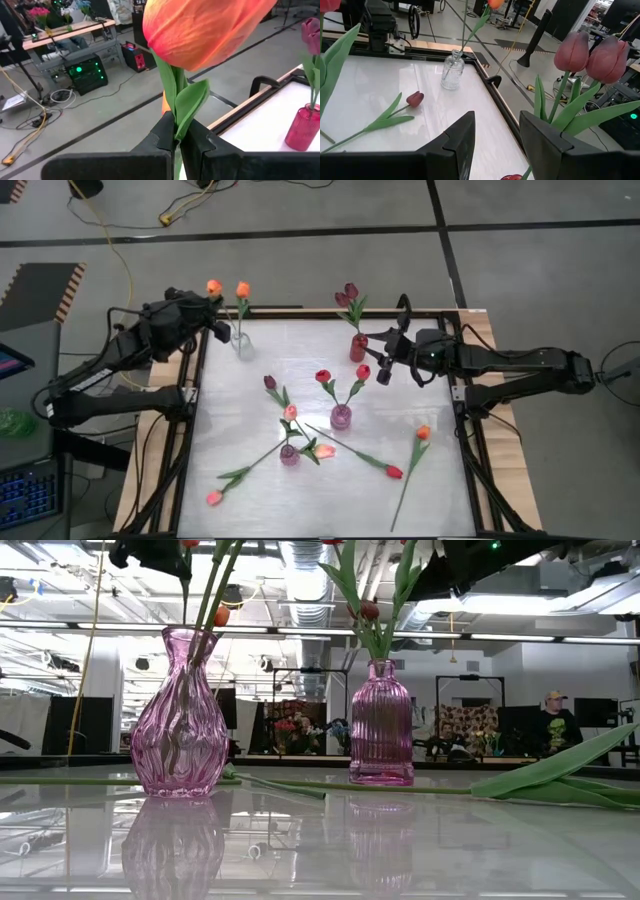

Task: Sort flowers into vase by color
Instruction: Put the top orange flower into the clear vase

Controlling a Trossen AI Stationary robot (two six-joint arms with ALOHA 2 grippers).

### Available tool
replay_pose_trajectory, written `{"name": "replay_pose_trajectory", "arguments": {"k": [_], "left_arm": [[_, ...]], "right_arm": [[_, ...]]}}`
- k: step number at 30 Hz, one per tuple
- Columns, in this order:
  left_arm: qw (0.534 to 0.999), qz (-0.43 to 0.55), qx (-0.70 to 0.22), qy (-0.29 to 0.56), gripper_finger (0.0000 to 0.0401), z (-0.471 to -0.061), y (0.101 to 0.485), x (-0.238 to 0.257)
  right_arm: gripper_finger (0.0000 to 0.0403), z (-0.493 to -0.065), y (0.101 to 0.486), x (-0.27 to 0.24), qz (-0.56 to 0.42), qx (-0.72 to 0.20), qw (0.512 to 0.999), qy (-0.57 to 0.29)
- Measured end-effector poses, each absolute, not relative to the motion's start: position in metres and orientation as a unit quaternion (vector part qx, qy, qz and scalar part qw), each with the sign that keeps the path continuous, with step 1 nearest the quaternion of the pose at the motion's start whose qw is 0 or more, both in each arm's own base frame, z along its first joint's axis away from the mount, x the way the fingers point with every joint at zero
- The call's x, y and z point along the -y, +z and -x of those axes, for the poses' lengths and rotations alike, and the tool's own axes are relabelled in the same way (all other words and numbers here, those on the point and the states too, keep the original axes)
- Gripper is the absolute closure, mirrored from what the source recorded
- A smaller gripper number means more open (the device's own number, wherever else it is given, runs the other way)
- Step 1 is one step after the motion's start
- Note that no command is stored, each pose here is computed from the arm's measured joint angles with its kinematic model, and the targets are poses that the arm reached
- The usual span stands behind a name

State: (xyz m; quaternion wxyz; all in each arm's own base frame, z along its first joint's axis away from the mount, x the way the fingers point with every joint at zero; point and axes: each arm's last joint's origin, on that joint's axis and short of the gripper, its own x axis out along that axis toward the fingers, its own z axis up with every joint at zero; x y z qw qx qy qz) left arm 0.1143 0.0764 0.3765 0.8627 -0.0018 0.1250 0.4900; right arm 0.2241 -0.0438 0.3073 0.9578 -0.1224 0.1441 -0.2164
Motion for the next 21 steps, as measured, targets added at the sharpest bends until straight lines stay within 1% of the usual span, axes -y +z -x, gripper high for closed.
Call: {"name": "replay_pose_trajectory", "arguments": {"k": [14,21], "left_arm": [[0.851,0.005,-0.177,0.494,0.0401,-0.132,0.363,-0.087],[0.849,0.013,-0.179,0.496,0.0401,-0.132,0.362,-0.088]], "right_arm": [[0.0223,-0.225,0.307,0.044,0.123,-0.145,0.958,-0.215],[0.0223,-0.224,0.307,0.044,0.123,-0.147,0.958,-0.215]]}}
